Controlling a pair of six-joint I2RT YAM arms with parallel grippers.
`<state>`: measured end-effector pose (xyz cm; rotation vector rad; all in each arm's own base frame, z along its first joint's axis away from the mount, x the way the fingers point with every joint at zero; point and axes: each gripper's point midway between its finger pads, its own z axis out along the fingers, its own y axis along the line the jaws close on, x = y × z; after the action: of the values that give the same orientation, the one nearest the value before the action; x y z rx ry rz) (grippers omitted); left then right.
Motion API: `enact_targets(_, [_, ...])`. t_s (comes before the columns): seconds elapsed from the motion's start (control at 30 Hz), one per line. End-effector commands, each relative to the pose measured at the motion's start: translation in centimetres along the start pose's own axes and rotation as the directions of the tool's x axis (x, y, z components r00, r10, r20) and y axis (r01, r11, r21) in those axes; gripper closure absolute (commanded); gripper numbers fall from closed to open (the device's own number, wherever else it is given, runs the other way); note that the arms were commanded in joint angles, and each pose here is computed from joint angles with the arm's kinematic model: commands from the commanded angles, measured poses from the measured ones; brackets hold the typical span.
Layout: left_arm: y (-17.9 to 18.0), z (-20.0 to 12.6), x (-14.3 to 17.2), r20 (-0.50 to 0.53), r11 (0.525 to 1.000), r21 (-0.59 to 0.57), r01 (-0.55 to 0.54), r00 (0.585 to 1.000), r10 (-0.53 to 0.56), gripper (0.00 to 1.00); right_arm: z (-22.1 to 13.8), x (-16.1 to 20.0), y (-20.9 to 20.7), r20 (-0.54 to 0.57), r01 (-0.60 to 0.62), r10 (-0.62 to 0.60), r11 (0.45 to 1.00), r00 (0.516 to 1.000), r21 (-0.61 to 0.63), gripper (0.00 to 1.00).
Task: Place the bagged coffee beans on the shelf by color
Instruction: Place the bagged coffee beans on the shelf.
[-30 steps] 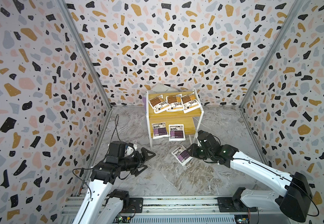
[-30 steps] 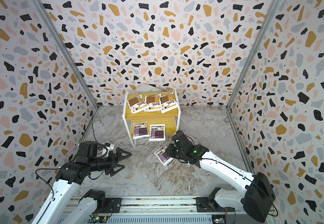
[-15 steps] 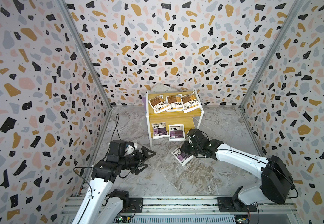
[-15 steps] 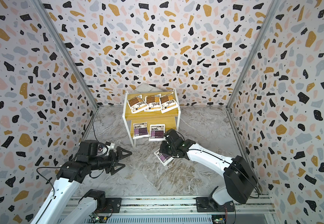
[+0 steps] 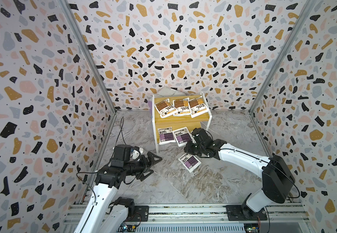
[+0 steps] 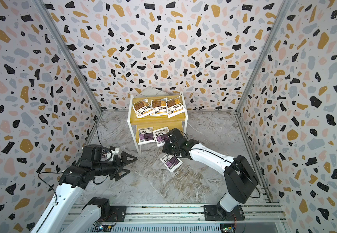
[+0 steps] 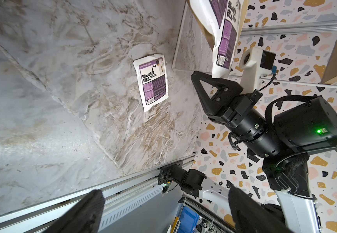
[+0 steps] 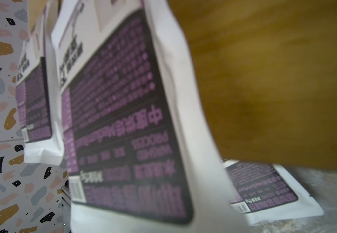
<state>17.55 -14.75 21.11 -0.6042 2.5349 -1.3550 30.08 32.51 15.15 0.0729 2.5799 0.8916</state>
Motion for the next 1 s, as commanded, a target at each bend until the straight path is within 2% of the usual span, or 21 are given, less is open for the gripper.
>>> enact_targets(0.0, [-1.0,-0.6,-0.2,0.018,0.999,0.017,-0.038,0.999,0.037,0.0,-0.7,-1.5,1.5,0.033,0.023,-0.022,0.999,0.999,-0.035,1.0])
enact_targets(0.63, [-0.4,-0.5,0.0,0.012,0.999,0.008,-0.035,0.999,0.035,0.0,0.3,-2.9,3.8,0.036,0.017,-0.014,0.996,0.999,-0.089,1.0])
enact_targets(0.97, [-0.4,0.5,-0.8,0.028,0.999,0.053,-0.01,1.0,0.009,0.0,-2.7,0.9,1.1,-0.003,0.003,-0.003,0.997,1.0,-0.071,1.0])
